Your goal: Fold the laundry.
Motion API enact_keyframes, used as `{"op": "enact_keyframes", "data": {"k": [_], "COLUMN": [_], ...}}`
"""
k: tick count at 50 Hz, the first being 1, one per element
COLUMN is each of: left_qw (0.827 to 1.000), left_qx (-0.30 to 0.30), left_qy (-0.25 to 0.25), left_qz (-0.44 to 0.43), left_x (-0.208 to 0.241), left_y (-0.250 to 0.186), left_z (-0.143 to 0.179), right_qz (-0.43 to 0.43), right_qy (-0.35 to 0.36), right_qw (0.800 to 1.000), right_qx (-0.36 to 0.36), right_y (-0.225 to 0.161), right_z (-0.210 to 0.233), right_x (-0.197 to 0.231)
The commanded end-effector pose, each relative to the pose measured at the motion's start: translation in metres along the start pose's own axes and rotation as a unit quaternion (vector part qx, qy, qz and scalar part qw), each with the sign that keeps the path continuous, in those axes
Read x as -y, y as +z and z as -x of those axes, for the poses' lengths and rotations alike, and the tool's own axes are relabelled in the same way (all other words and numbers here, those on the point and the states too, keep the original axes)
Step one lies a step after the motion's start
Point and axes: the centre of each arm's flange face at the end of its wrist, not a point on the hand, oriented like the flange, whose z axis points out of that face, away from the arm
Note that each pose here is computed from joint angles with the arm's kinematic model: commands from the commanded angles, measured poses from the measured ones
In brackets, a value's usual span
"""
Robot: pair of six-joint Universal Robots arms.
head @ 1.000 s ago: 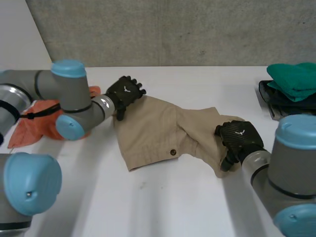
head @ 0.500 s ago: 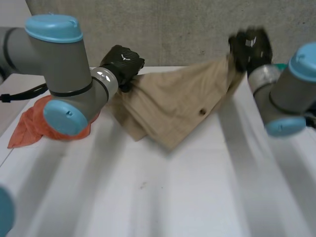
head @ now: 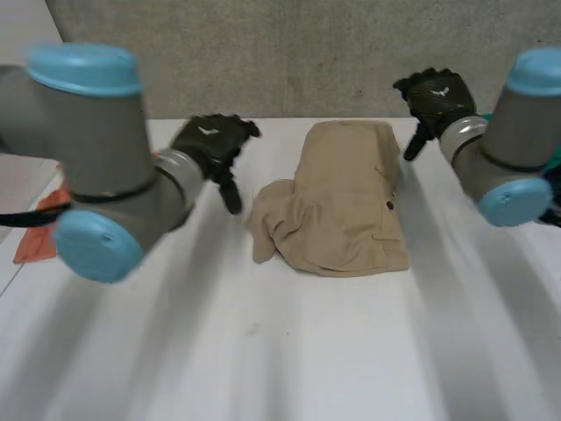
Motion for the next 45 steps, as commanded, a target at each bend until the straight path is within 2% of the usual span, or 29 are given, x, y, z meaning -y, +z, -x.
{"op": "enact_keyframes", "data": {"k": [1,3,8,15,20,30,34,38,42,45], "left_qw": [0.999,0.997,0.994,0.993,0.994,0.995,0.995,0.997,0.998,0.997], "left_qx": [-0.019,-0.032,-0.051,-0.069,-0.056,-0.014,-0.003,0.021,0.040,0.040], "left_qy": [0.017,0.023,0.024,0.010,-0.011,0.004,0.024,0.035,0.049,0.061], "left_qz": [0.040,0.064,0.089,0.099,0.095,0.101,0.100,0.070,-0.001,-0.040], "left_x": [-0.025,-0.044,-0.072,-0.087,-0.085,-0.095,-0.093,-0.061,0.005,0.038], "left_y": [-0.003,0.002,0.019,0.037,0.048,0.068,0.068,0.057,0.026,0.001], "left_z": [0.023,0.019,0.009,-0.021,-0.029,-0.032,-0.031,-0.018,0.007,0.016], "right_qz": [0.152,0.181,0.197,0.152,0.126,0.128,0.124,0.102,0.036,0.023], "right_qy": [-0.045,-0.057,-0.065,-0.081,-0.099,-0.104,-0.100,-0.084,-0.065,-0.057], "right_qw": [0.985,0.977,0.967,0.973,0.977,0.977,0.981,0.988,0.997,0.998], "right_qx": [0.067,0.094,0.145,0.152,0.141,0.134,0.108,0.082,0.032,0.016], "right_y": [-0.092,-0.110,-0.126,-0.112,-0.098,-0.085,-0.084,-0.086,-0.088,-0.096], "right_z": [0.013,0.023,0.043,0.064,0.070,0.077,0.069,0.056,0.020,0.002], "right_x": [0.004,-0.010,-0.040,-0.082,-0.099,-0.114,-0.104,-0.076,-0.012,0.019]}}
